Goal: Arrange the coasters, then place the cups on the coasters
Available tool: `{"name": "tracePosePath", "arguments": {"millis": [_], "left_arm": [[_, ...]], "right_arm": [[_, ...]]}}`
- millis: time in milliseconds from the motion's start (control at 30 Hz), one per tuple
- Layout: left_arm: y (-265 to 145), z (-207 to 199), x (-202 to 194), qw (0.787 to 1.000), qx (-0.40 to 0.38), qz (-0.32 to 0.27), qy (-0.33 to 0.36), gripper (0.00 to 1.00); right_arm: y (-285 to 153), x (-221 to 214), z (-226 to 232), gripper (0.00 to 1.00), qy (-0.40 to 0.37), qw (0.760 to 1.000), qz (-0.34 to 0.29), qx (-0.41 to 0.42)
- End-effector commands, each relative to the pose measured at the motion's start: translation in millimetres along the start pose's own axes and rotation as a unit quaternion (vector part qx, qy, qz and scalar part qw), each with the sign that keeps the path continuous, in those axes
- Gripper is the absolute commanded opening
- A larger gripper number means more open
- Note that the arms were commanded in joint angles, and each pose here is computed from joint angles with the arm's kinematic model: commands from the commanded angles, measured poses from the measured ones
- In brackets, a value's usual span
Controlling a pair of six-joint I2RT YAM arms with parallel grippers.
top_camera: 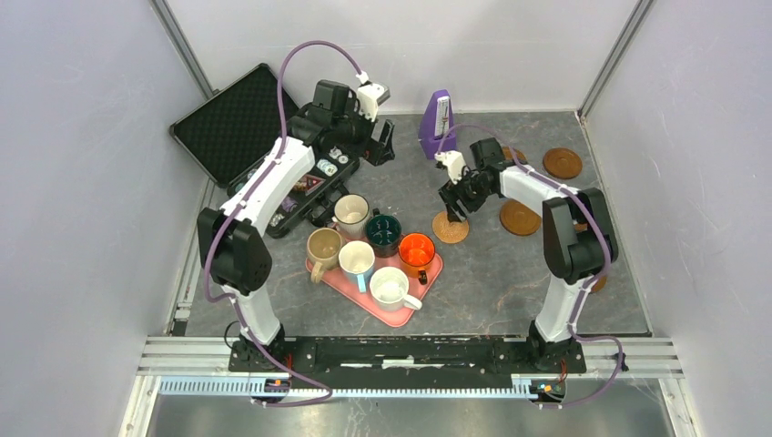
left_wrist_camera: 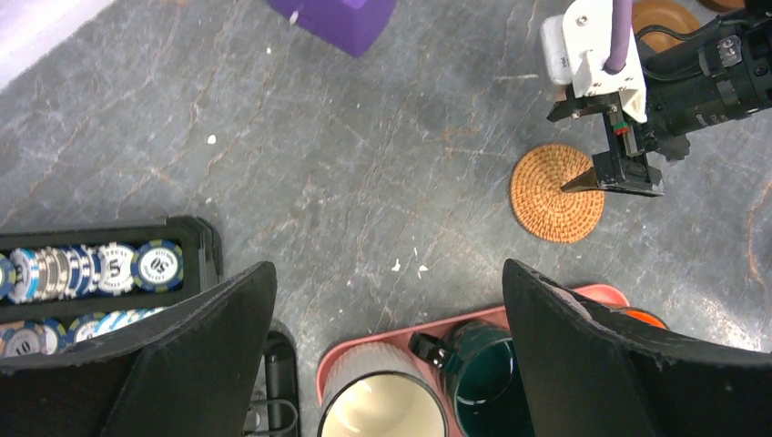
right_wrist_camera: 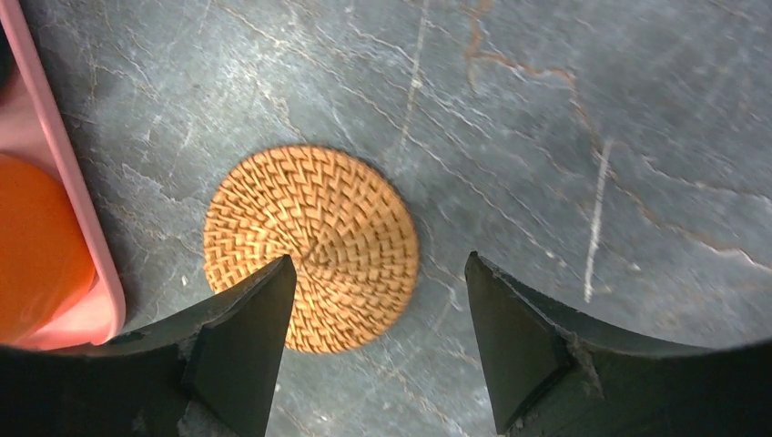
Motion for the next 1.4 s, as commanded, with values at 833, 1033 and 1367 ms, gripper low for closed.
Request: {"name": "tracePosePath", "arguments": {"millis": [833, 1033, 1367], "left_arm": [[-32.2, -2.6, -14.5, 0.999, 0.002, -0.005, -0.043, 1.0], [-30.6, -6.4, -19.1, 0.999, -0.007, -0.001, -0.05, 1.0], [-30.9, -9.7, -26.0, 0.998, -0.011, 0.003, -0.06, 1.0]], "right_arm": [[-49.3, -157.9, 18.0, 0.62, -0.113, 0.977, 0.179, 0.004], [-68.8, -185.0, 10.8, 0.61, -0.077, 0.98, 0.185, 0.01], [-93.2, -210.6, 8.7, 0.6, -0.059, 0.978, 0.198, 0.007]]}}
Point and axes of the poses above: each gripper's point midway between its finger pads, its own y axis out along the fingers, its own z axis along the line the jaws close on, x = y × z, the point moved 3 cm from there along -y, back along the fingers, and after that the axes turned 7 degrees about y, right-handed, at the moved point
